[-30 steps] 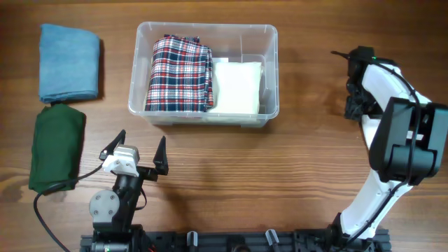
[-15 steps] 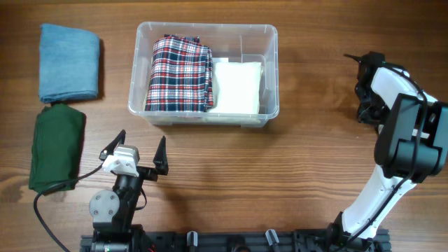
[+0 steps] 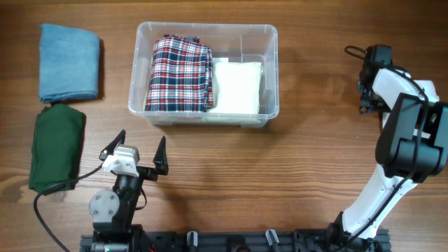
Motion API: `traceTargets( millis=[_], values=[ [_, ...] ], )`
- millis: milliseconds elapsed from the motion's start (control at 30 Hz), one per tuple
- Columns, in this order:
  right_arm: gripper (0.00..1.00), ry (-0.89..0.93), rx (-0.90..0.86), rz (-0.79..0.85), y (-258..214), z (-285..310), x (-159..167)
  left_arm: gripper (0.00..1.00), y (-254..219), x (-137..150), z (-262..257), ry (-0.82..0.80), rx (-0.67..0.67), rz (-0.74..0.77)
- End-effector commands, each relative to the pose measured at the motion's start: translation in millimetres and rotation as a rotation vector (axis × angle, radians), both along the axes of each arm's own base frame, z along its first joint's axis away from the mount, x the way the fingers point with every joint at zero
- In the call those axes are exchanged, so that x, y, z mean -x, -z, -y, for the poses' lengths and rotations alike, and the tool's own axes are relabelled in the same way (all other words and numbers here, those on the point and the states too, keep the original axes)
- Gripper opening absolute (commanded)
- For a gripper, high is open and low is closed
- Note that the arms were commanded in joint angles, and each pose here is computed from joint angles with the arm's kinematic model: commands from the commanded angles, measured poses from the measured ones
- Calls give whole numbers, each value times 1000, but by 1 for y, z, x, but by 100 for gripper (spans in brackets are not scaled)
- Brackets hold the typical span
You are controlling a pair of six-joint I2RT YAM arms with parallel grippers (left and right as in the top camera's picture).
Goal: Pack container
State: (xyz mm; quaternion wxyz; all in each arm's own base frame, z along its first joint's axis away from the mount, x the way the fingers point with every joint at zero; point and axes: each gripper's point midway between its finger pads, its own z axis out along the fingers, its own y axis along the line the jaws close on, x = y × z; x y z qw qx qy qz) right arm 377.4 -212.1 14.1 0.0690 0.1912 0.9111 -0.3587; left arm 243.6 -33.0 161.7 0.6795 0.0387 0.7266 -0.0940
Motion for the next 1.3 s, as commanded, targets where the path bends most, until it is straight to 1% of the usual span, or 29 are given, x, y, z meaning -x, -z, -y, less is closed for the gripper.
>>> traceTargets(
  millis=[0,233,467,567,667,700,733,767,800,833,867,1033,1100,1233,1267],
  values=[
    [65,-117,-102,-75,36,-13,-4,100,2,0,0,-1,2,-2],
    [66,-219,-54,-162,34,-6,-7,100,2,0,0,-1,2,-2],
    [69,-184,-8,-288,58,1,15,100,2,0,0,-1,2,-2],
    [70,-149,-2,-290,63,6,21,100,2,0,0,-1,2,-2],
    [70,-91,-9,-256,65,16,26,100,2,0,0,-1,2,-2],
    [67,-63,-11,-245,66,21,30,100,2,0,0,-1,2,-2],
    [61,-50,-12,-242,66,24,32,100,2,0,0,-1,2,-2],
    [53,-40,-16,-239,66,27,34,100,2,0,0,-1,2,-2],
    [42,-35,-20,-237,67,28,36,100,2,0,0,-1,2,-2],
    [33,-30,-24,-234,67,30,36,100,2,0,0,-1,2,-2],
    [27,-25,-35,-224,68,30,36,100,2,0,0,-1,2,-2],
    [14,-39,-110,-176,78,21,28,100,2,0,0,-1,2,-2],
    [4,-27,-116,-161,79,20,28,100,2,0,0,-1,2,-2],
    [4,-35,-128,-152,76,17,24,100,2,0,0,-1,2,-2],
    [4,-38,-136,-124,69,12,18,100,2,0,0,-1,2,-2]
  ],
)
